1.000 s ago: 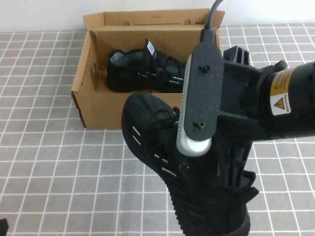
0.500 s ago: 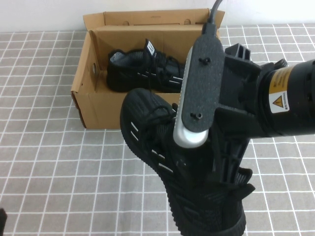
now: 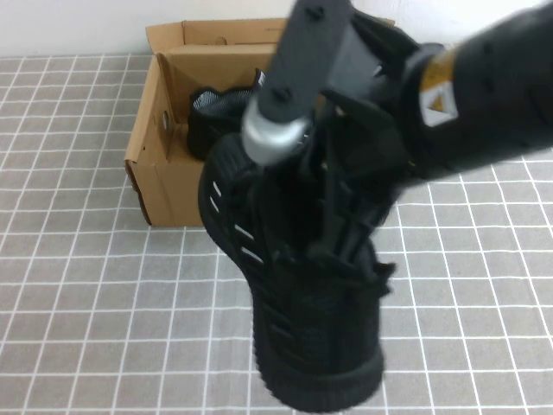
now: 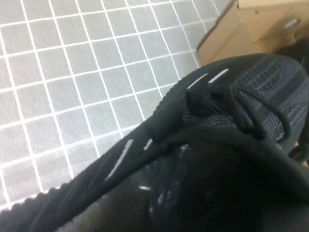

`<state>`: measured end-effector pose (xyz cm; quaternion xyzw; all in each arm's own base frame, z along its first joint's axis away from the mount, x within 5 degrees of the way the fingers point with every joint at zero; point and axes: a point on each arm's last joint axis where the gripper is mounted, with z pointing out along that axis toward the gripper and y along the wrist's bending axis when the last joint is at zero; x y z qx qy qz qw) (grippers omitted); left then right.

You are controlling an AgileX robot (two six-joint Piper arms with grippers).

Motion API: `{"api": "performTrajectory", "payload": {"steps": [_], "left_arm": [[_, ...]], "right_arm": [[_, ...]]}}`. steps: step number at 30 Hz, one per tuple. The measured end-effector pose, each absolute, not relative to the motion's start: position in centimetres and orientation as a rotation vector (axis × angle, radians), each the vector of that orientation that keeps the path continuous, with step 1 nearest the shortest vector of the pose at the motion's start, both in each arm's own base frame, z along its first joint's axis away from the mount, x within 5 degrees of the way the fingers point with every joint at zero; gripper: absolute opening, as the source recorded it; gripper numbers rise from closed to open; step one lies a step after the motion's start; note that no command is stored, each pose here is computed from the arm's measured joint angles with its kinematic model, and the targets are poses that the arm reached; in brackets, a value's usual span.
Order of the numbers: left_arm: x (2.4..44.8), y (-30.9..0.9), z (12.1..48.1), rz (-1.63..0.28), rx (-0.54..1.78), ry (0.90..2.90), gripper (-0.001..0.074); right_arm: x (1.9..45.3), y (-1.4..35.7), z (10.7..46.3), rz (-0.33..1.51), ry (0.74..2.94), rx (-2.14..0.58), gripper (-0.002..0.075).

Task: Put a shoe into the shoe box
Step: Hand over the shoe

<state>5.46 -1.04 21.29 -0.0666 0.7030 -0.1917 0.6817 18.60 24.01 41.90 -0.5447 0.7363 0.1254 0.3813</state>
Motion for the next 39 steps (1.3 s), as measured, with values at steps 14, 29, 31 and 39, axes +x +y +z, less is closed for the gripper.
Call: {"api": "performTrajectory", "payload": {"steps": [14,29,31,39], "left_arm": [[10.2,-3.9,34.0,-0.414,0.213,2.059,-0.0001],[17.6,-9.5,34.2,-0.572,0.638,2.052,-0.0001],[18.0,-10.7,34.6,-0.585,0.699,2.037,-0.0001],[16.5,-14.6,36.7,-0.645,0.893,1.898,-0.0001]], "right_arm": [[21.6,25.9,42.4,0.259,2.158,-1.129,-0.0006],[23.1,26.3,41.9,0.254,2.264,-0.937,-0.0006],[23.4,26.4,41.6,0.244,2.274,-0.932,-0.0006],[24.1,26.6,40.8,0.219,2.306,-0.883,-0.0006]]}}
